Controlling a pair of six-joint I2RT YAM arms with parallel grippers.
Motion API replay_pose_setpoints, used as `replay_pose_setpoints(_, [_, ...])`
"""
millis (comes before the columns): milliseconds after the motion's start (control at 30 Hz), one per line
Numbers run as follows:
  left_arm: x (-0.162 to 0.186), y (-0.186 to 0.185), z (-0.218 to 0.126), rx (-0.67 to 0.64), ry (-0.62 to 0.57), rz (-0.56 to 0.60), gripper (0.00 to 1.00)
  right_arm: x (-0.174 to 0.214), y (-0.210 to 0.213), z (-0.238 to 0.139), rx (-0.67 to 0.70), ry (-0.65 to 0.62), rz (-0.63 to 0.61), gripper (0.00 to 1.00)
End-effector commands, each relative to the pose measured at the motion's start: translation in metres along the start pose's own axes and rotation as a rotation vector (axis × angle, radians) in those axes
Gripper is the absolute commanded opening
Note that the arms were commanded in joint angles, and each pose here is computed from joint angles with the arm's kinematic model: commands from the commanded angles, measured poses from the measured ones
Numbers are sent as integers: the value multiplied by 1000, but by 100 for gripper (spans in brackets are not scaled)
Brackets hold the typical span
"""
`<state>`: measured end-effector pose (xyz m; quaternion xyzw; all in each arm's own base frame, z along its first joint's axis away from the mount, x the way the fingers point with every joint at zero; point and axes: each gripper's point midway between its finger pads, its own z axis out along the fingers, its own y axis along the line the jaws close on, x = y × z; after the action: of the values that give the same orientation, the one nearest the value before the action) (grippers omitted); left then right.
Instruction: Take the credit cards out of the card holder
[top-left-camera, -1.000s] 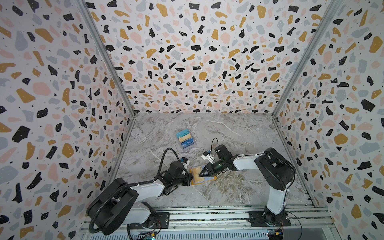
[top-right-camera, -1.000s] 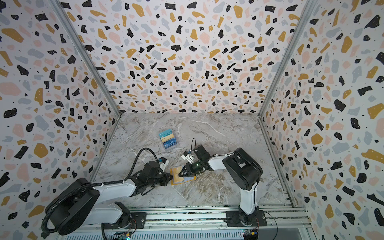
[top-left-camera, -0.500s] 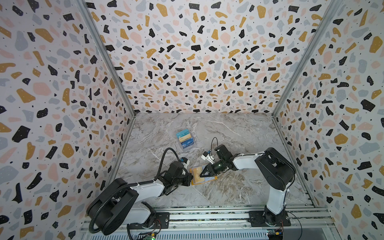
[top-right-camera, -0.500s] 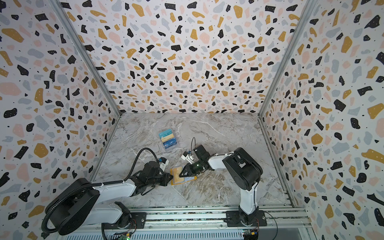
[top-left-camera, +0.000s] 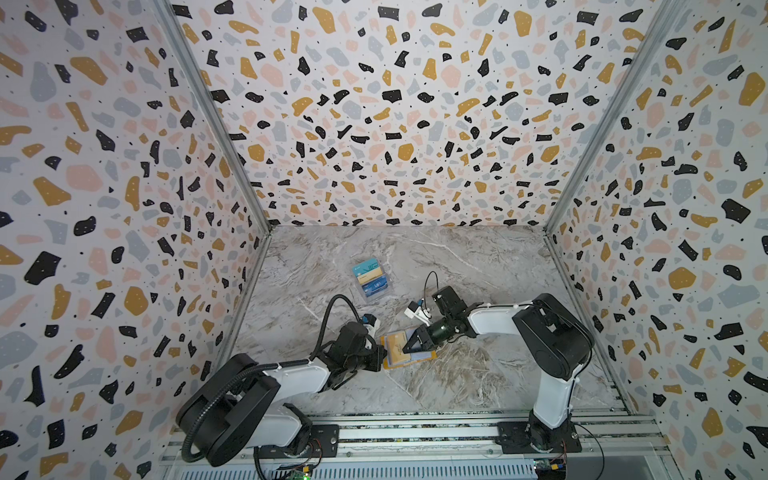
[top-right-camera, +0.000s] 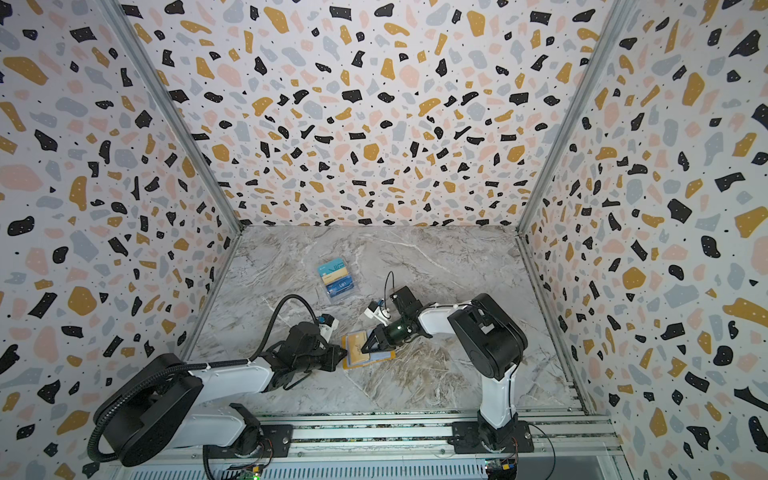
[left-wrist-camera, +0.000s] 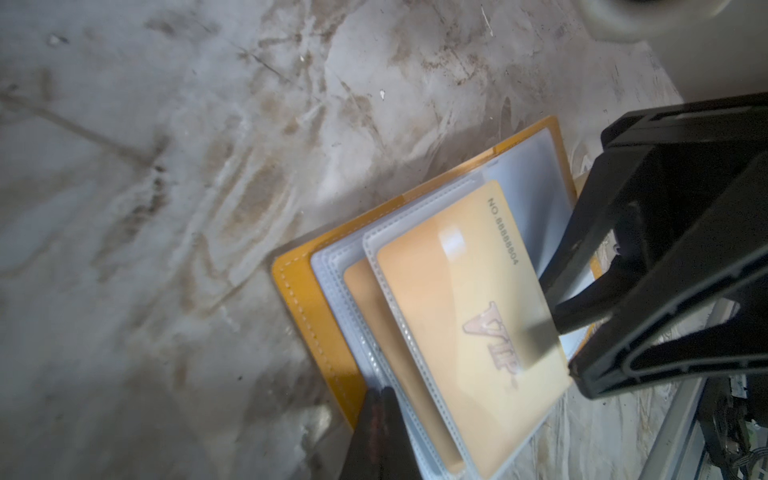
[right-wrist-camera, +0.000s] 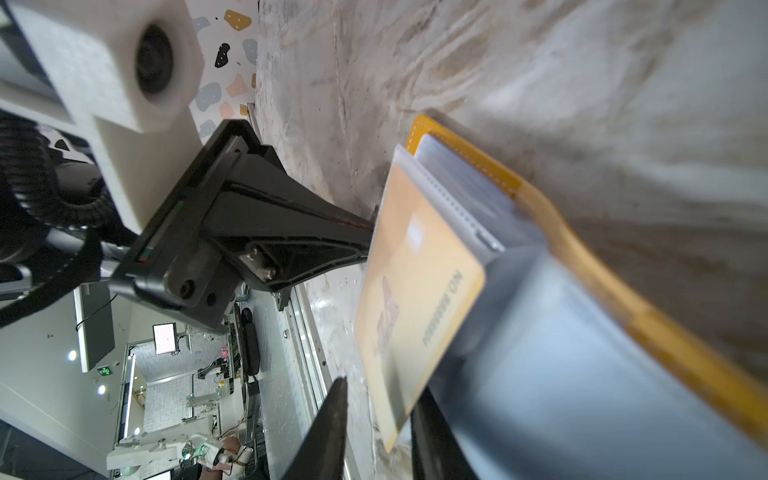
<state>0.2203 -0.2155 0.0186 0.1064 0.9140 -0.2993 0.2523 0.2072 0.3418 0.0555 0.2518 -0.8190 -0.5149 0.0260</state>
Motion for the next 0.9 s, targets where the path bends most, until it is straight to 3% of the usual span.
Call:
replay_pose_setpoints(0, [48, 36, 0, -145, 163, -31, 0, -10, 23, -9, -43, -14, -62, 28])
replay_pose_setpoints(867, [50, 37, 0, -146, 165, -32, 0, -11, 31, 16, -95, 26, -45, 25])
